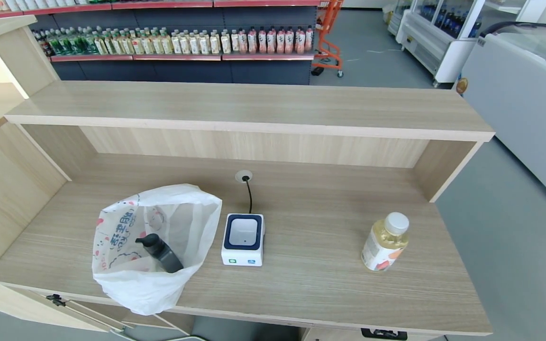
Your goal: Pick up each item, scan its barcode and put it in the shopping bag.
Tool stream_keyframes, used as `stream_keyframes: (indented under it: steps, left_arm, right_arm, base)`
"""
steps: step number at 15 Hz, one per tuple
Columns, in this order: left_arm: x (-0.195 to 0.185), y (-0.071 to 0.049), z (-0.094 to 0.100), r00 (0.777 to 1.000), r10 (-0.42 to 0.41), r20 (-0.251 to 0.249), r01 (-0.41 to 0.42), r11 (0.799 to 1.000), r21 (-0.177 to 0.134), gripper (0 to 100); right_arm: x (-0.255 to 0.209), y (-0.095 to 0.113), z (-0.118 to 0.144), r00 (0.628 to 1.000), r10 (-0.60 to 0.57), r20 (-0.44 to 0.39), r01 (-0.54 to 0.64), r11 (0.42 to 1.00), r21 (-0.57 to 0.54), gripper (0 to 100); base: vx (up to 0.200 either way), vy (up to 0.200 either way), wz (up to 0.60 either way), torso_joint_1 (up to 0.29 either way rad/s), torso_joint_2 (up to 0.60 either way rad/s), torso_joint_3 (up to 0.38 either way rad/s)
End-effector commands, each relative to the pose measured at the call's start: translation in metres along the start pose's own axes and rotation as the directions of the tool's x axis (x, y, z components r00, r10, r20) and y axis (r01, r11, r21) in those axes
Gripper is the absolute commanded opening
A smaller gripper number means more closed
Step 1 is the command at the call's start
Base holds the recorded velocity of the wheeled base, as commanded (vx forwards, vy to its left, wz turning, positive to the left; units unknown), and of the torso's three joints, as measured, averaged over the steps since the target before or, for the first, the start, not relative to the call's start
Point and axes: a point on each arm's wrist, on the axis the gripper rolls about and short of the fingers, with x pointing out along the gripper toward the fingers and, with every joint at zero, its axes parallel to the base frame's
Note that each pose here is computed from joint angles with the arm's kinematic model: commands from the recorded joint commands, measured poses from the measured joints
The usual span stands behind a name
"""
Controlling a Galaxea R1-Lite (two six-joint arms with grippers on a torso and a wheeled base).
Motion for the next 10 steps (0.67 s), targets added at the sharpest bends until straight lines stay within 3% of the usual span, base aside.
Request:
stream_keyframes:
  steps: [1,6,10]
  left_arm:
    - [0.0,0.0,0.0,1.0,0.0,0.001,0.0,1.0,0.0,100]
    - [0.0,0.0,0.0,1.0,0.0,0.001,0.0,1.0,0.0,100]
    - [0.0,0.0,0.0,1.0,0.0,0.001,0.0,1.0,0.0,100]
  right_arm:
    - [0.015,0.003,0.015,0.999,-0.035,-0.037,0.035,0.999,0.018,100]
    - [0.042,0.008,0.019,0.995,-0.073,-0.072,0.077,0.996,0.05,100]
    - [0.059,0.002,0.015,0.98,-0.087,-0.179,0.111,0.986,0.126,100]
  base:
    - [0.0,0.0,0.0,0.0,0.0,0.0]
    - [0.0,0.0,0.0,0.0,0.0,0.0]
    - [0.0,0.0,0.0,0.0,0.0,0.0]
